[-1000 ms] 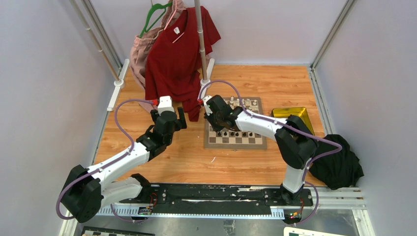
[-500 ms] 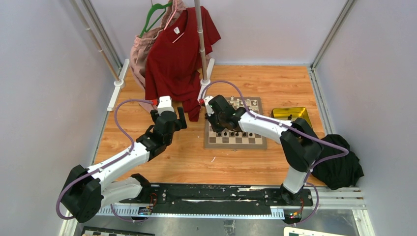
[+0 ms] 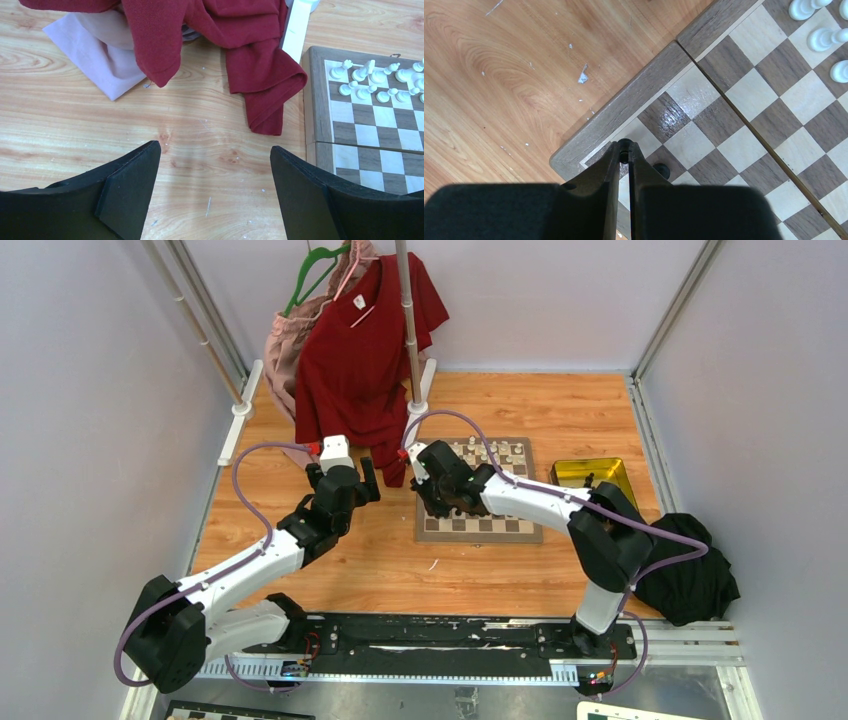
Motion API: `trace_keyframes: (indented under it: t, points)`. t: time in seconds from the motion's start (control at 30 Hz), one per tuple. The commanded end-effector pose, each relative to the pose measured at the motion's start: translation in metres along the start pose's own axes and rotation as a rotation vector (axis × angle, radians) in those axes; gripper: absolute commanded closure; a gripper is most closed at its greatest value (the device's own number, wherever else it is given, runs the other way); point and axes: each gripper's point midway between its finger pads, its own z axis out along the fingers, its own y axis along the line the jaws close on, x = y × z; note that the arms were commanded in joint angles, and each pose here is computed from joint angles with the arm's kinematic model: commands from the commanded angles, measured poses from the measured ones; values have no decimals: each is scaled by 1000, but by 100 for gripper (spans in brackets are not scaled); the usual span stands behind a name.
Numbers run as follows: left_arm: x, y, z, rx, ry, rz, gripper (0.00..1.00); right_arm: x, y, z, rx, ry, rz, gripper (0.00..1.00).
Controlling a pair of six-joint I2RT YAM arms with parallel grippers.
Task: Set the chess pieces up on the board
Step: Place the chess piece on the chessboard.
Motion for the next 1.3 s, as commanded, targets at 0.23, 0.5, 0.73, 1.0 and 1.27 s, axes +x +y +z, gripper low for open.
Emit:
trace_keyframes:
  t: [0.23,0.5,0.73,1.0,1.27]
  points:
    - [-4,5,0,-14,-26,-23,14,11,6,8,3,29,-3,95]
    - [-3,5,-1,-13,-25,-21,14,10,2,10,21,29,-15,95]
    - [-3,4,1,-12,-26,-20,14,9,0,12,26,33,-32,95]
    - [-2,4,1,-13,-22,-14,14,9,-1,14,28,43,-34,92]
    - [-5,2,1,-10,-26,-23,12,1,1,8,18,28,-42,69]
